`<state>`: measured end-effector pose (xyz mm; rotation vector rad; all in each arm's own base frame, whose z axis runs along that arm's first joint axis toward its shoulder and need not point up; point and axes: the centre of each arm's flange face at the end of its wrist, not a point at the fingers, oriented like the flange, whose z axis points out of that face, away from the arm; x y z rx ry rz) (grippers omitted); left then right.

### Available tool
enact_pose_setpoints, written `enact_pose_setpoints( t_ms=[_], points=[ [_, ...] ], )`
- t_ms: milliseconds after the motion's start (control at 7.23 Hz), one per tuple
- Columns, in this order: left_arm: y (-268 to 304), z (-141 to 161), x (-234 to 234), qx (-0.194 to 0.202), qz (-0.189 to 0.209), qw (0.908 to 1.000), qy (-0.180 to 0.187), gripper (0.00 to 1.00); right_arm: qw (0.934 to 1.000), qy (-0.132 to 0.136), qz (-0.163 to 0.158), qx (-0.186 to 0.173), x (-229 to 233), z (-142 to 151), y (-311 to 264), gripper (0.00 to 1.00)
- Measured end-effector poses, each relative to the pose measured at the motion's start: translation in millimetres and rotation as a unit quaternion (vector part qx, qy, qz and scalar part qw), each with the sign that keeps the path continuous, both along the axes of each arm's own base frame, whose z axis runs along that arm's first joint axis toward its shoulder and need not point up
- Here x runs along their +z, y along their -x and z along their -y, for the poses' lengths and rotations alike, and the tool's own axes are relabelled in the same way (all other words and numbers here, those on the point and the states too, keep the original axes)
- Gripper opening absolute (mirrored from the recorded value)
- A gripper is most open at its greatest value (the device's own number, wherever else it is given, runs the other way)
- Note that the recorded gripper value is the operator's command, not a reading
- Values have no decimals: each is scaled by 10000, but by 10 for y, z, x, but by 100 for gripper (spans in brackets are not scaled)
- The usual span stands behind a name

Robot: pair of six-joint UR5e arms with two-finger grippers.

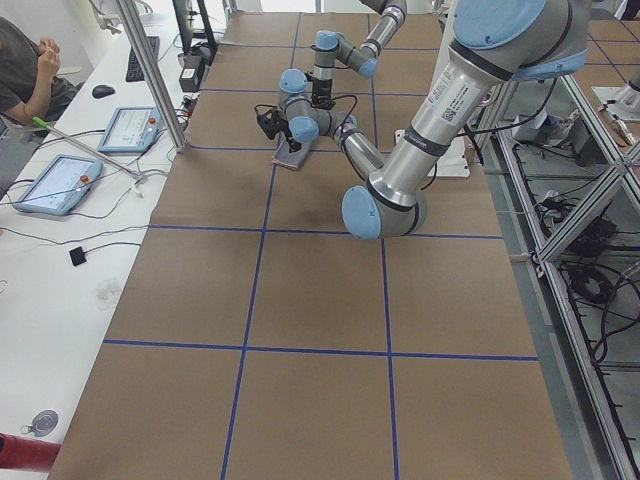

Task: Fold towel twice with both arms
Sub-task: 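Drag the towel end toward the robot, rotating the strip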

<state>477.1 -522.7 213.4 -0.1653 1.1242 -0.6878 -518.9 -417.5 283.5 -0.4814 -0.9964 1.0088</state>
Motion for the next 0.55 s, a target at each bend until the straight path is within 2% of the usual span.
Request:
enact_pose_setpoints(
  t_ms=[553],
  points=[
    [82, -76, -1, 24, -58, 10000, -28, 100, 9990, 283, 260, -234, -324, -531, 304, 0]
  ],
)
